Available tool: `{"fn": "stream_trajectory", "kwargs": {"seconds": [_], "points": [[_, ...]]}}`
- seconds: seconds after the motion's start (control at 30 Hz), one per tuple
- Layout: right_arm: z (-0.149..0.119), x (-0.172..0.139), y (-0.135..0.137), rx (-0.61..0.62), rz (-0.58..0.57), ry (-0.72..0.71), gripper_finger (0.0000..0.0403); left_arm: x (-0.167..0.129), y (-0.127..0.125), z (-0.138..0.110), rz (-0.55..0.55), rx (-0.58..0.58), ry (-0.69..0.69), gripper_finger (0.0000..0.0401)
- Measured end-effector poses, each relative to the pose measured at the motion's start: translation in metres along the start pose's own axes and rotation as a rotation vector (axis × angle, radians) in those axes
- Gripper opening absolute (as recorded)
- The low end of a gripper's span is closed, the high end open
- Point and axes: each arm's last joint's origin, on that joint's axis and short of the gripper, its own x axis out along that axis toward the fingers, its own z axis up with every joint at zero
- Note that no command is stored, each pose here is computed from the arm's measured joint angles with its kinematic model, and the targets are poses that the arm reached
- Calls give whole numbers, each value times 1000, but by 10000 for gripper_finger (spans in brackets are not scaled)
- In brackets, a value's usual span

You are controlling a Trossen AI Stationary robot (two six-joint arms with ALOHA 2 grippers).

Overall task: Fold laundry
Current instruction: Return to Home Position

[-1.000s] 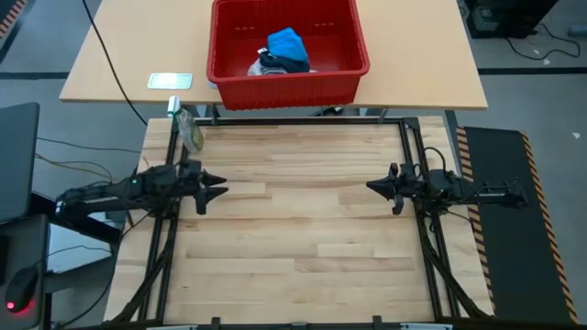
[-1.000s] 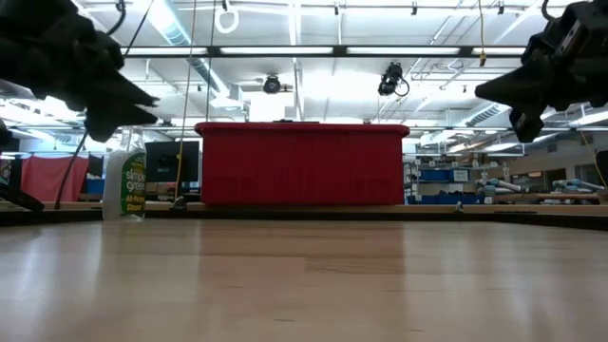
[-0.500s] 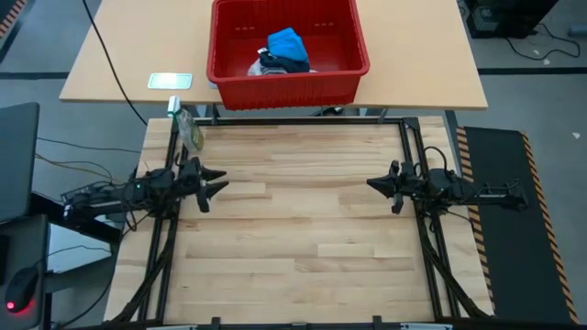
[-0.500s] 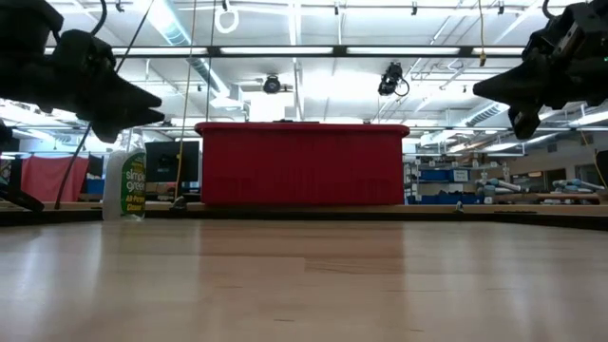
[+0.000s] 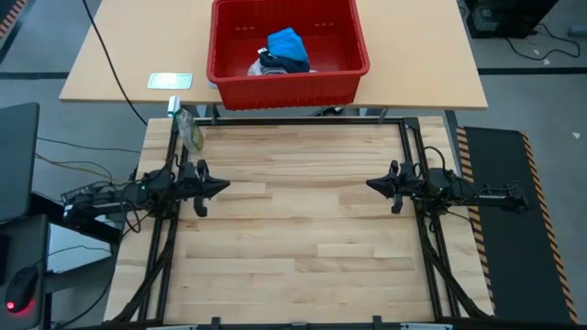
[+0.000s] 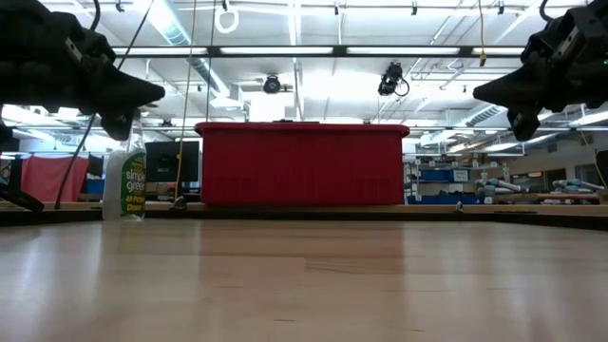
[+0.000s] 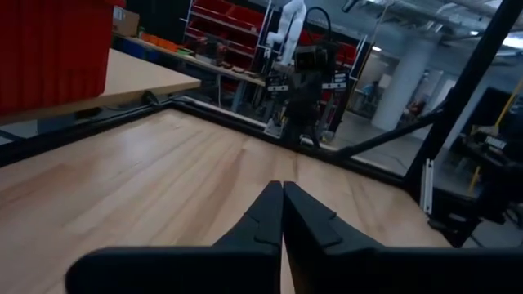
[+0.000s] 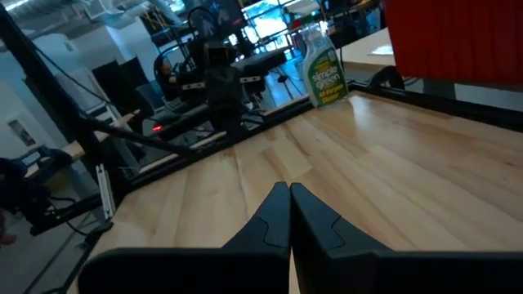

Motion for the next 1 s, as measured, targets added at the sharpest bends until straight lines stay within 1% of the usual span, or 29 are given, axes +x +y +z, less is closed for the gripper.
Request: {"fn": "stream_trajectory", "kwargs": {"seconds": [0.17, 0.43, 0.57, 0.73, 0.87, 1.0], "points": [[0, 0, 0, -25, 7, -1, 6, 0, 0, -1, -11, -30, 10, 10], [10, -1, 4, -105, 43, -103, 5, -1, -1, 1, -12, -2, 14, 3], [11, -1, 4, -131, 37, -112, 5, -2, -5, 13, -25, 40, -27, 3], [11, -1, 1, -139, 16, -118, 5, -2, -4, 12, -25, 75, -30, 3], [13, -1, 1, -149, 18, -126, 5, -1, -4, 12, -32, 111, -130, 3], [15, -2, 3, -160, 80, -142, 5, -1, -4, 12, -28, 113, -123, 3]]}}
